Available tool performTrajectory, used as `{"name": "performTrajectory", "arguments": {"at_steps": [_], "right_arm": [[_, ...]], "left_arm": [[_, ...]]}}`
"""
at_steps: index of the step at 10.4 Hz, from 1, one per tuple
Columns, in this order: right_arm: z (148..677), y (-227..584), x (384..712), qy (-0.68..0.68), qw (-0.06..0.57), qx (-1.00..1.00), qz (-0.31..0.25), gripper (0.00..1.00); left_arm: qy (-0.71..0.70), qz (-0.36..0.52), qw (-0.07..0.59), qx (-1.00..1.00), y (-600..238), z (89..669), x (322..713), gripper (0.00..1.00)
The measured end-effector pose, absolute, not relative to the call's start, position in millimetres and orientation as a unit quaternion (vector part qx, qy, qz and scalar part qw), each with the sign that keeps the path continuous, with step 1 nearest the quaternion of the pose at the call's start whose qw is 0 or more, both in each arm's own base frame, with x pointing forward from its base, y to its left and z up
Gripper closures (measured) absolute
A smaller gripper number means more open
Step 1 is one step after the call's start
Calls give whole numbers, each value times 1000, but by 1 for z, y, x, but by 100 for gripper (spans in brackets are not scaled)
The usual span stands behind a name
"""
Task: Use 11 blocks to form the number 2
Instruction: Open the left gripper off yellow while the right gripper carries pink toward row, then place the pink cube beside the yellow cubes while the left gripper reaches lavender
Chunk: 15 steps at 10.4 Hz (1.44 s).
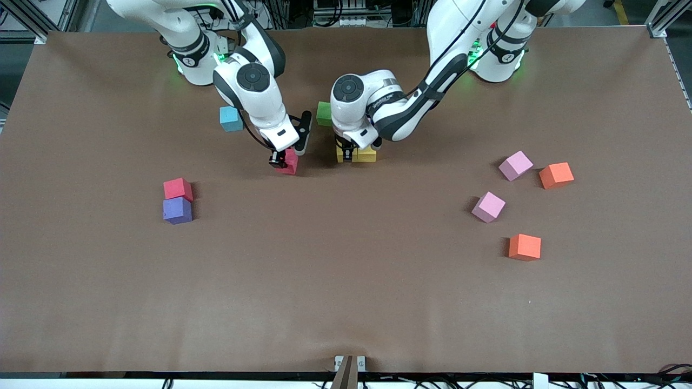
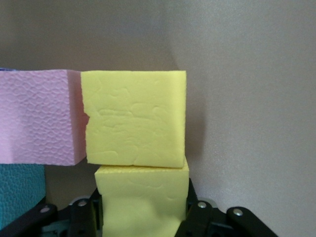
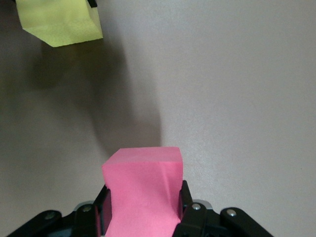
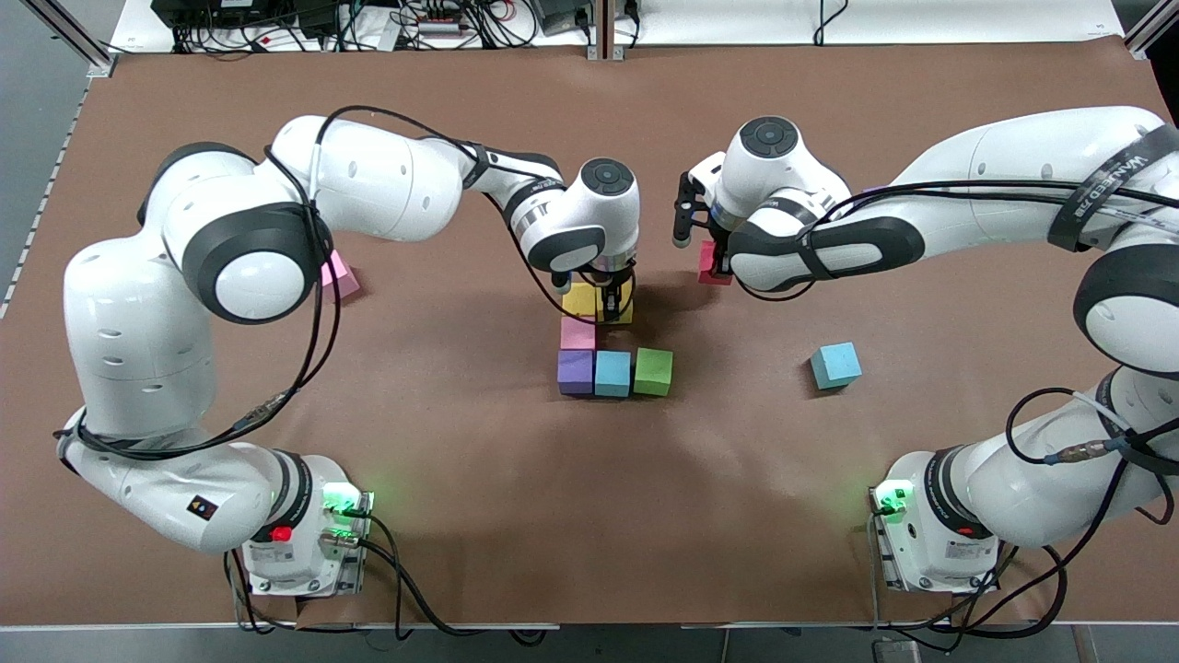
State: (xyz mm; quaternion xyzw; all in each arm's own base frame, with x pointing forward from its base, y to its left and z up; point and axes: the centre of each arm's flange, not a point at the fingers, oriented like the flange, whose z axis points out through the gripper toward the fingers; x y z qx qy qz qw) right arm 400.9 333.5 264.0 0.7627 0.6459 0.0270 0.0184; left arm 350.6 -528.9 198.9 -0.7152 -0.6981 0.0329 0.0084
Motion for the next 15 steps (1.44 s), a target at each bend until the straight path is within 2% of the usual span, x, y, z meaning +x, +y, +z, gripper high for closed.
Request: {"name": "performTrajectory", "arguments": {"at_steps": [2, 3, 8, 15], "right_arm": [[271, 327, 408, 639, 20, 768, 34, 44], [275, 324, 411, 636, 22, 770, 38, 44], [283, 304, 418, 633, 27, 773, 41, 44], [288, 252, 430, 612, 36, 789, 33, 44]], "left_arm": [[-695, 29, 7, -718, -529, 199, 350, 7], [-695, 29, 7, -719, -529, 199, 350, 0], [-693, 28, -1, -721, -532, 209, 349, 0], [-684, 29, -37, -728, -544, 265, 343, 0]]}}
